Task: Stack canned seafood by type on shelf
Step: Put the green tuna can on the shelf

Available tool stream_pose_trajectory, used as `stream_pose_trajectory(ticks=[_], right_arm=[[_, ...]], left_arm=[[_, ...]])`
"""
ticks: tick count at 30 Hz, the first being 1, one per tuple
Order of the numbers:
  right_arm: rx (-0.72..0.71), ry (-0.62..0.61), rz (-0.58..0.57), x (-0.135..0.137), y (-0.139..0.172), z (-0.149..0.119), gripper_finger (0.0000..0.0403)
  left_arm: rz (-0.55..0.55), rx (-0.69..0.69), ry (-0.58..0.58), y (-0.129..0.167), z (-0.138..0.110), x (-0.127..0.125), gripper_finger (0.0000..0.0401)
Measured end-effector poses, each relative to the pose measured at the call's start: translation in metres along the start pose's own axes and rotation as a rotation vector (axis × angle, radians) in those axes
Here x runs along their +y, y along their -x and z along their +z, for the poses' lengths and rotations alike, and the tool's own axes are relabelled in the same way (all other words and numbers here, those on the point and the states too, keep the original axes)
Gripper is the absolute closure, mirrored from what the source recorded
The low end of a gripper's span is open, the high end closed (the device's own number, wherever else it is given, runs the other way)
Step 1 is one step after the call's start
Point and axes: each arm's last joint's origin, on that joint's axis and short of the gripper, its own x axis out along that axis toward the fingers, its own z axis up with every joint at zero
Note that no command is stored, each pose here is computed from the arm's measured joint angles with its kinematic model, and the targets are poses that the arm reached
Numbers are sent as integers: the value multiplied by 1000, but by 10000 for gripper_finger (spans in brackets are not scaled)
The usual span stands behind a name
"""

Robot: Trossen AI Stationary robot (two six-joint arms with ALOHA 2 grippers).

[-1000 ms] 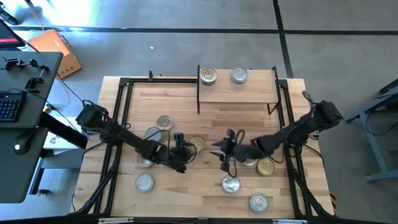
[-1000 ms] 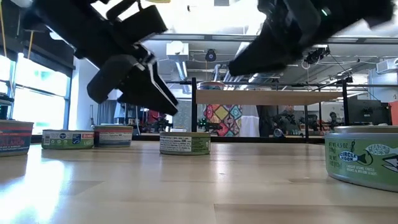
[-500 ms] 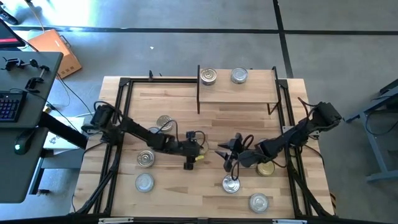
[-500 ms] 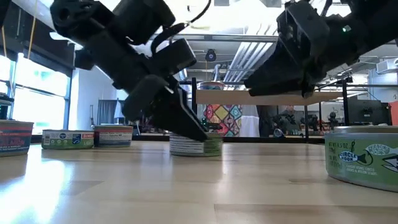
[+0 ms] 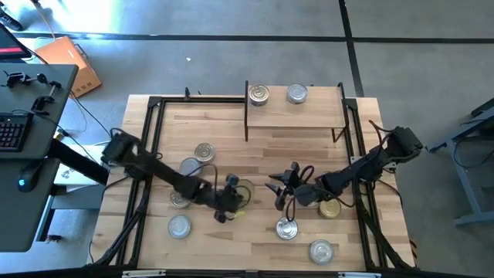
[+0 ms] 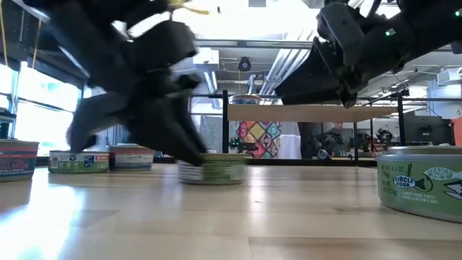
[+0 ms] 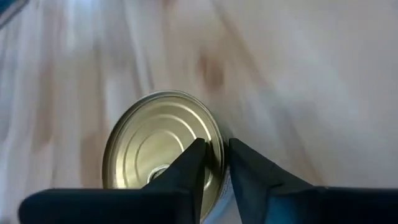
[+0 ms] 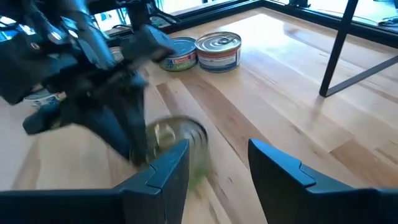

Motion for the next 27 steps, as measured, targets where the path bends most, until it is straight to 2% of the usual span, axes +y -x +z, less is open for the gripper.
stream_pose_trajectory(ticks=[5,10,14,16,21,25,27], right_arm=[[-4,13,-3,-1,-1,1,248],[-9,16,-8,-2,-2,2,248],[-8,28,-8,-2,-2,2,248],[-8,28,-8,-2,-2,2,248],[-5,34,-12,-2,-2,1,248],[-5,31,-11,-2,-2,2,248],[-4,30,-10,-2,-2,2,248]], left_arm=[[3,117,18,41,-7,-4,337],[7,100,136,63,-5,-1,332],[13,60,171,57,-10,-3,332],[24,18,224,52,-11,-1,330],[63,33,388,37,-18,11,320],[41,6,445,24,-17,20,319],[16,-44,438,16,-14,25,322]])
